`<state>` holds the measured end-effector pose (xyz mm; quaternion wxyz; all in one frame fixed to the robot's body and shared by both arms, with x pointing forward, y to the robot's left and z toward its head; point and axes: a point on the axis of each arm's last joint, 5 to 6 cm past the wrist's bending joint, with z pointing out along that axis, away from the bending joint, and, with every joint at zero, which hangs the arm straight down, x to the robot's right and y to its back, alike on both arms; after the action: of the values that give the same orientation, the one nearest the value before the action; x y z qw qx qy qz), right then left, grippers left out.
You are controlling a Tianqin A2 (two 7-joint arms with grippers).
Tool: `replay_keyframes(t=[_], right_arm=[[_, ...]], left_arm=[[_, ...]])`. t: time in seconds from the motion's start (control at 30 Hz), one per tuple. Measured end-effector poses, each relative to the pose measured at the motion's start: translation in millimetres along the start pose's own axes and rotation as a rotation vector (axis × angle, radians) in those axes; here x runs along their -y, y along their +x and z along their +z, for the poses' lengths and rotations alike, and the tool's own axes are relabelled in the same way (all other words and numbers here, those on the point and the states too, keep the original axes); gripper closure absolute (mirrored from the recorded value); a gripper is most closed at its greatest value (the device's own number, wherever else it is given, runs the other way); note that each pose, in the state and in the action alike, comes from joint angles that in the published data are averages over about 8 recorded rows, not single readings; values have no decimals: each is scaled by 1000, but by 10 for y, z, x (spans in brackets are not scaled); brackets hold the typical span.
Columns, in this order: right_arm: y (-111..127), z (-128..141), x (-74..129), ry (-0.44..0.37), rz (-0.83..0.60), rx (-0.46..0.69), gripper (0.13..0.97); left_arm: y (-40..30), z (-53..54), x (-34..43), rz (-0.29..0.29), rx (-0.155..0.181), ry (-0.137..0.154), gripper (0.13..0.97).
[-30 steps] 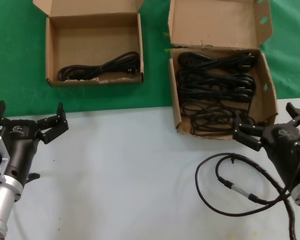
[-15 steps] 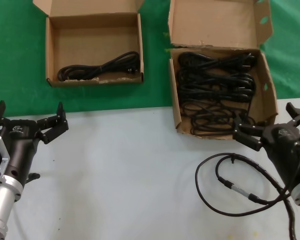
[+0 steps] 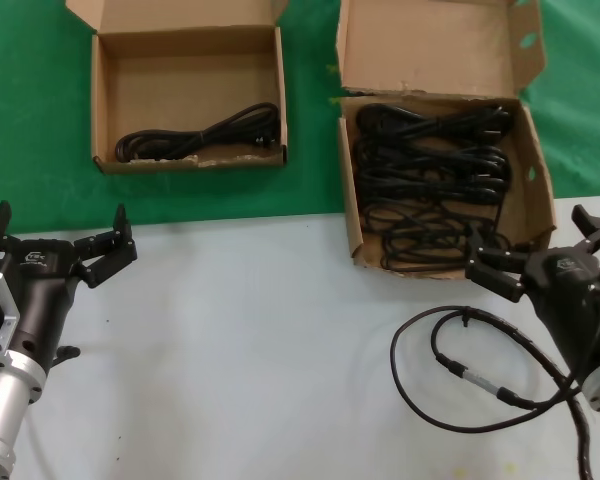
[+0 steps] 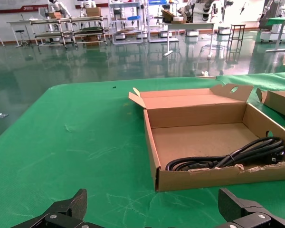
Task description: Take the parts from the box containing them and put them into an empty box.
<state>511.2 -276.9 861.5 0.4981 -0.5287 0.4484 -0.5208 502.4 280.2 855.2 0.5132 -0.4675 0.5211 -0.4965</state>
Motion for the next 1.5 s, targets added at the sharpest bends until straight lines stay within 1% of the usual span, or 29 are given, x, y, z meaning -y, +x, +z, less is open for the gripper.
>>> replay_keyframes(t=[1.5], right_arm=[[0,0,0,0,0,0,130]], left_arm=[[0,0,0,0,0,0,132]])
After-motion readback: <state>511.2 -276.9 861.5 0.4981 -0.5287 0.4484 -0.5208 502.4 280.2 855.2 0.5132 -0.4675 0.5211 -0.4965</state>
